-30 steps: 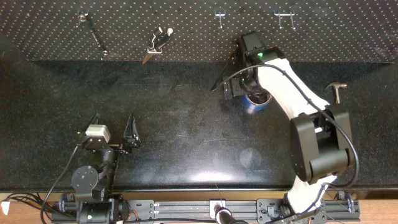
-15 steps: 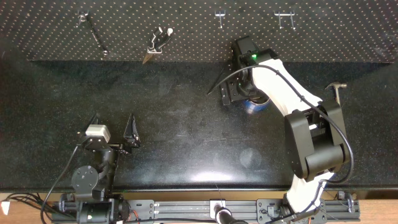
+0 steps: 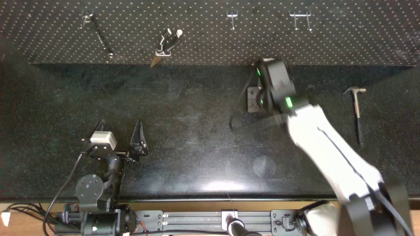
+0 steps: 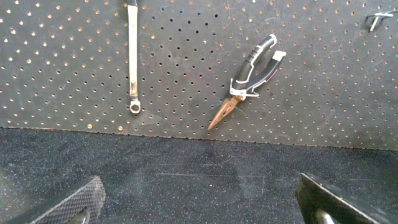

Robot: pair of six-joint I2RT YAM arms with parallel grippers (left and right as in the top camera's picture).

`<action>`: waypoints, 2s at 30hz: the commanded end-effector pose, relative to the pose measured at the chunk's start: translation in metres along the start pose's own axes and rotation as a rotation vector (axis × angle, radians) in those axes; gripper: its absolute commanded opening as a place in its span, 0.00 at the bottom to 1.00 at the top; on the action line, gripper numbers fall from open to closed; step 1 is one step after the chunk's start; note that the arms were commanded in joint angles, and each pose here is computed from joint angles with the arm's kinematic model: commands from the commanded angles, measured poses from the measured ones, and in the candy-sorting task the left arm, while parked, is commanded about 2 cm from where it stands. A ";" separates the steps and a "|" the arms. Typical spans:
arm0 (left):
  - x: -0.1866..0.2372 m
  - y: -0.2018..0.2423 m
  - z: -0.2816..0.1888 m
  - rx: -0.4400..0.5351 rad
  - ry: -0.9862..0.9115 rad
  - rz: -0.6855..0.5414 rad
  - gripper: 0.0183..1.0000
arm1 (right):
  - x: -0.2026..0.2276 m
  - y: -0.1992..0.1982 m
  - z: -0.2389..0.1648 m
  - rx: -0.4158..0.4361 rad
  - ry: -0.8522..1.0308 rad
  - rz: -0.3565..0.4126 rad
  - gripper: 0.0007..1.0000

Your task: Place Tools Onto Pegboard

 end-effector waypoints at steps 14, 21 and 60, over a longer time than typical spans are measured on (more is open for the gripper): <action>0.000 -0.001 0.000 0.010 -0.003 0.013 0.99 | -0.096 0.138 -0.099 -0.454 -0.435 0.003 0.07; 0.000 -0.001 0.000 0.010 -0.003 0.013 1.00 | -0.114 0.148 -0.066 -0.477 -0.441 0.157 0.07; 0.000 -0.001 0.000 0.010 -0.004 0.013 1.00 | -0.133 0.151 -0.041 -0.512 -0.417 0.223 0.43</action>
Point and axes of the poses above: each gripper's point midway between its finger pads, its own z axis out along the fingers, its own y axis along the line the jaws close on, x = y × z, the point moved 9 cm from there along -z, back along the fingers, and after that the axes turned 14 degrees about z, right-handed, at the moved point
